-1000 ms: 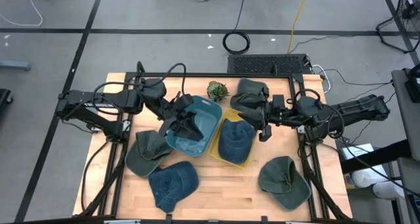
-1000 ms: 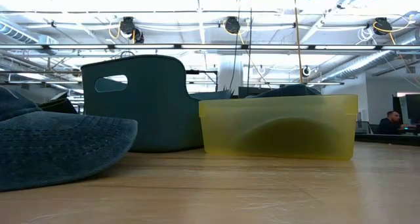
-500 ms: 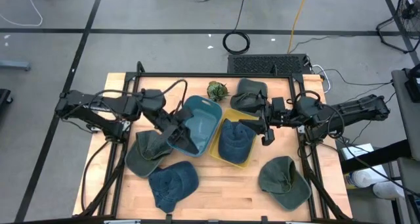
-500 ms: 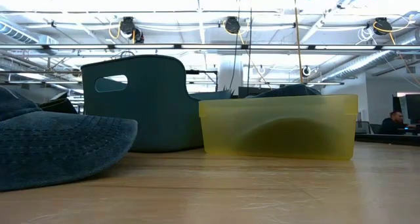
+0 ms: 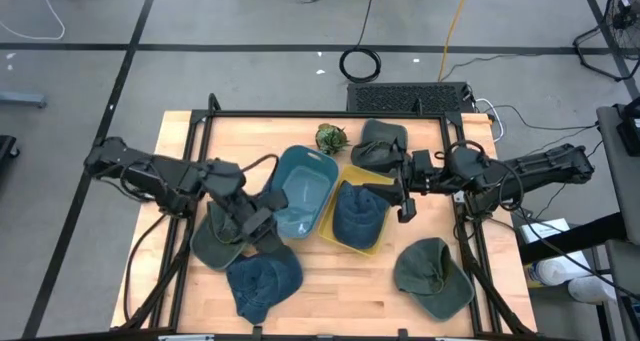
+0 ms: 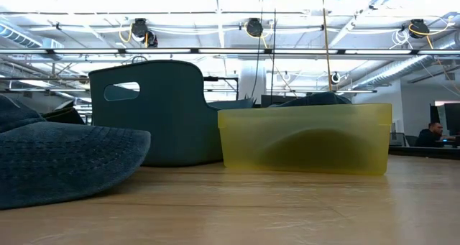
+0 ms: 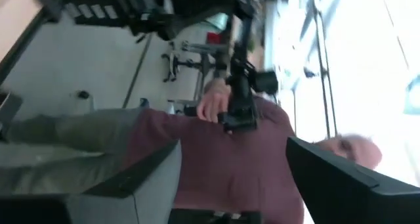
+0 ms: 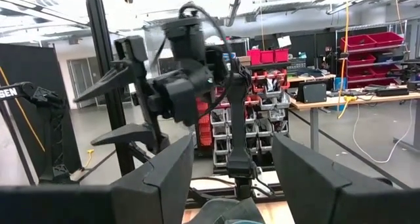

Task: Pick & Place hat
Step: Put the blue cap into the yellow bin

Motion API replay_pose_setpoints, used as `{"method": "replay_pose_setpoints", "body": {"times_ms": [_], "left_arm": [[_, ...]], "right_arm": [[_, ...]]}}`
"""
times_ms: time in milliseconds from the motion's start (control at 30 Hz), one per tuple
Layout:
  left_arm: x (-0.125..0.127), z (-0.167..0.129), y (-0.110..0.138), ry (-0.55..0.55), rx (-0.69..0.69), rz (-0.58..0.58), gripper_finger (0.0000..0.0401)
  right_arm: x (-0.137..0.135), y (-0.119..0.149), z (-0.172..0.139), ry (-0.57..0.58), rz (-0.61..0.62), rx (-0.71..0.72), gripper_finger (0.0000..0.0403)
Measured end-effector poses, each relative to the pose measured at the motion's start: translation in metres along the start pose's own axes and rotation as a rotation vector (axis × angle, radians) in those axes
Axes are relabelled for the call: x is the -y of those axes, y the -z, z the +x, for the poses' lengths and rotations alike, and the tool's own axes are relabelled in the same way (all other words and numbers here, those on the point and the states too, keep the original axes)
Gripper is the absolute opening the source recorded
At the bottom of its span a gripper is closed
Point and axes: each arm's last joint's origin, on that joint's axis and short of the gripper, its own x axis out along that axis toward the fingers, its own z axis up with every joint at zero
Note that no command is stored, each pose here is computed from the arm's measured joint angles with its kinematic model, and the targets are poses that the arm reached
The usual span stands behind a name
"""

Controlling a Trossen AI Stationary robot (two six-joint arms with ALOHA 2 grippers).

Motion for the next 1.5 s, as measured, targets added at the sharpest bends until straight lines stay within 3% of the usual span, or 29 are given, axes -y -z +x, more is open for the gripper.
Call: {"method": "replay_pose_setpoints", "body": {"times_ms": [333,567,667,1000,1133,1300,1500], "left_arm": [[-0.029,0.012,0.04,-0.288,0.125,-0.42,0.0252],[-0.057,0.007,0.073,-0.595,0.199,-0.583,0.0242],[-0.062,0.005,0.083,-0.652,0.233,-0.647,0.0242],[-0.069,0.016,0.103,-0.65,0.335,-0.715,0.0241],[-0.087,0.034,0.108,-0.761,0.271,-0.777,0.0241],[-0.117,0.057,0.104,-0.897,0.268,-0.773,0.0241],[-0.153,0.075,0.096,-1.029,0.395,-0.736,0.0241]], "right_arm": [[0.0,0.001,0.0,0.001,-0.05,-0.014,0.0196],[0.0,0.001,0.0,0.0,-0.099,-0.014,0.0196],[0.0,0.001,0.0,0.0,-0.127,-0.014,0.0196],[0.0,0.001,0.0,0.0,-0.159,-0.014,0.0196],[0.0,0.002,0.0,0.003,-0.187,-0.023,0.0196],[0.001,0.006,0.0,0.004,-0.215,-0.059,0.0196],[0.001,0.009,0.0,0.004,-0.224,-0.088,0.0196]]}}
